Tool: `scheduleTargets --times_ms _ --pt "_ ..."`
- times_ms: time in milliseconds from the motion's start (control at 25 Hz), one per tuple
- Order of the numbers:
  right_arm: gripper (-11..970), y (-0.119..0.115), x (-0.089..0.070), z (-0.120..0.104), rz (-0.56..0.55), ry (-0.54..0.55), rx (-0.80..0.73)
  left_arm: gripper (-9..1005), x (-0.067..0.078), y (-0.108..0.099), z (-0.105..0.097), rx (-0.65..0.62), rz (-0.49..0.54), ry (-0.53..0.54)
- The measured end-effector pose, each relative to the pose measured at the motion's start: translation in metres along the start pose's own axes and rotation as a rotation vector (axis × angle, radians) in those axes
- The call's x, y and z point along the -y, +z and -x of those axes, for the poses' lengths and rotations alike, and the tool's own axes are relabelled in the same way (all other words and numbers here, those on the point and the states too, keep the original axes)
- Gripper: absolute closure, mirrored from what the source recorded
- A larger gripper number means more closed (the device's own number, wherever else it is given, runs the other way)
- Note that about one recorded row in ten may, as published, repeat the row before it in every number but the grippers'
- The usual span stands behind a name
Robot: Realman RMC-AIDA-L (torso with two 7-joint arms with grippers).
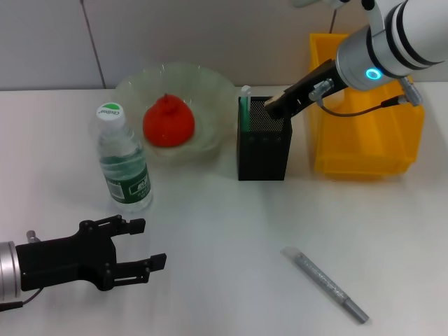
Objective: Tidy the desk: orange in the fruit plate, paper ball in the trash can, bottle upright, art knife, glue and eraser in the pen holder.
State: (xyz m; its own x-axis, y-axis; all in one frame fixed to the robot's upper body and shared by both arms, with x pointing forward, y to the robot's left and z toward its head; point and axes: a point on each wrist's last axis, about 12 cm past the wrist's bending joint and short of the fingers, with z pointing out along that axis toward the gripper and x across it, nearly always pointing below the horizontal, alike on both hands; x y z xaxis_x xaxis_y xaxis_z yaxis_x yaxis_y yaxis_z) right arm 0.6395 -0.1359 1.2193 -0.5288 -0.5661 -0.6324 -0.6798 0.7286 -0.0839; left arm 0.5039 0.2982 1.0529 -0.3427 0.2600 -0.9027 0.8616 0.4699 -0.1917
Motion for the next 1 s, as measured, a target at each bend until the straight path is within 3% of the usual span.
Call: scheduleTargets --times_ms 840,1000 --pt "549 0.023 0.003 0.003 -0.023 -0.012 0.037 181 0.0 0.0 0.001 0.003 -0.001 0.001" --pt "457 0.024 0.001 0.003 -0.021 -0.02 0.036 181 0.0 0.0 0.001 0.004 -0.001 0.003"
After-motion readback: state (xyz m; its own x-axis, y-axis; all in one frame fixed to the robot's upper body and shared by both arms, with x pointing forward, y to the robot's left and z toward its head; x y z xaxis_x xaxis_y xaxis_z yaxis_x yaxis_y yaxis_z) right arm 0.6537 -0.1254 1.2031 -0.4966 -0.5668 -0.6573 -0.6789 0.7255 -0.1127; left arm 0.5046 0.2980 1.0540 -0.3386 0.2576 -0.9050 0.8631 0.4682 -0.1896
